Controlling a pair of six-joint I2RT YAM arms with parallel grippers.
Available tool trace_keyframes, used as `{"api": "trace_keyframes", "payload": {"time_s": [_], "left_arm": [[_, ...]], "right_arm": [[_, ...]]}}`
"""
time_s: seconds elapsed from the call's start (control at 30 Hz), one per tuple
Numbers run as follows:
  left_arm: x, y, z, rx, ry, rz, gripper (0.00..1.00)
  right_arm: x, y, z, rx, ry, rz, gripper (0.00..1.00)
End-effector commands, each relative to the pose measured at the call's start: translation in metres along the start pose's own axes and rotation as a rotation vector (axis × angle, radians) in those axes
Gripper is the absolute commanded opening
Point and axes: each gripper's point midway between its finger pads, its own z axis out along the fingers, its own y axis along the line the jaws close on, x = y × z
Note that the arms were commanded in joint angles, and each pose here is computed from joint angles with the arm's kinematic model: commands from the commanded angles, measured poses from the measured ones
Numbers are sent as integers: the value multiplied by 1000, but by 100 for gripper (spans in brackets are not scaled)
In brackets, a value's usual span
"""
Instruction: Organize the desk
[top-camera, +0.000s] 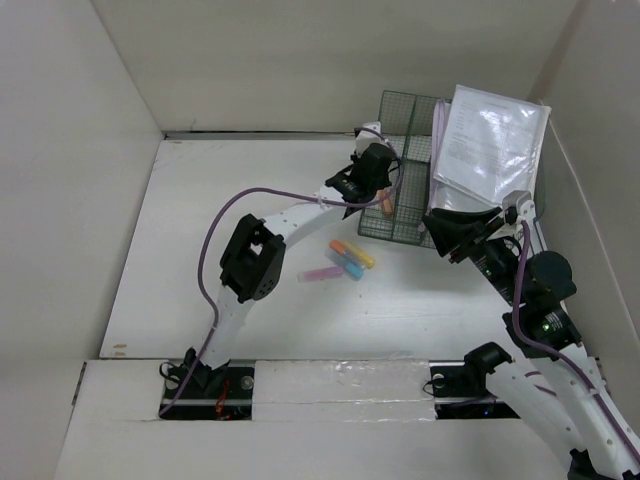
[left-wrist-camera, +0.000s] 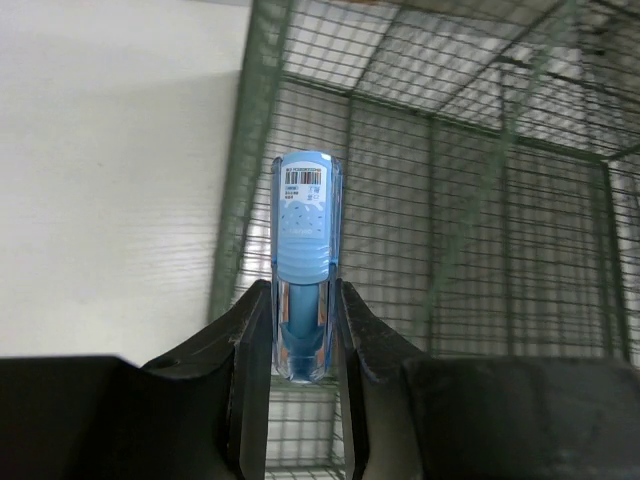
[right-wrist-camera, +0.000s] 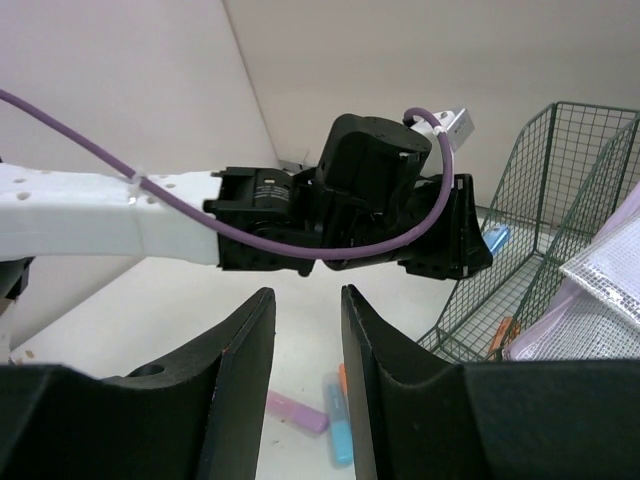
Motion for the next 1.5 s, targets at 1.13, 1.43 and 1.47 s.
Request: {"api": "trace_keyframes", "payload": {"time_s": [1.13, 1.43, 1.47], "left_arm": [[141, 161, -214, -164, 300, -359, 37], [172, 153, -195, -132, 368, -347, 46], [173, 152, -192, -132, 369, -345, 46]], "right_arm": [[-1, 10, 9, -53, -4, 7, 35], [2, 11, 12, -63, 8, 10, 36], [2, 11, 12, -63, 8, 9, 35]]}}
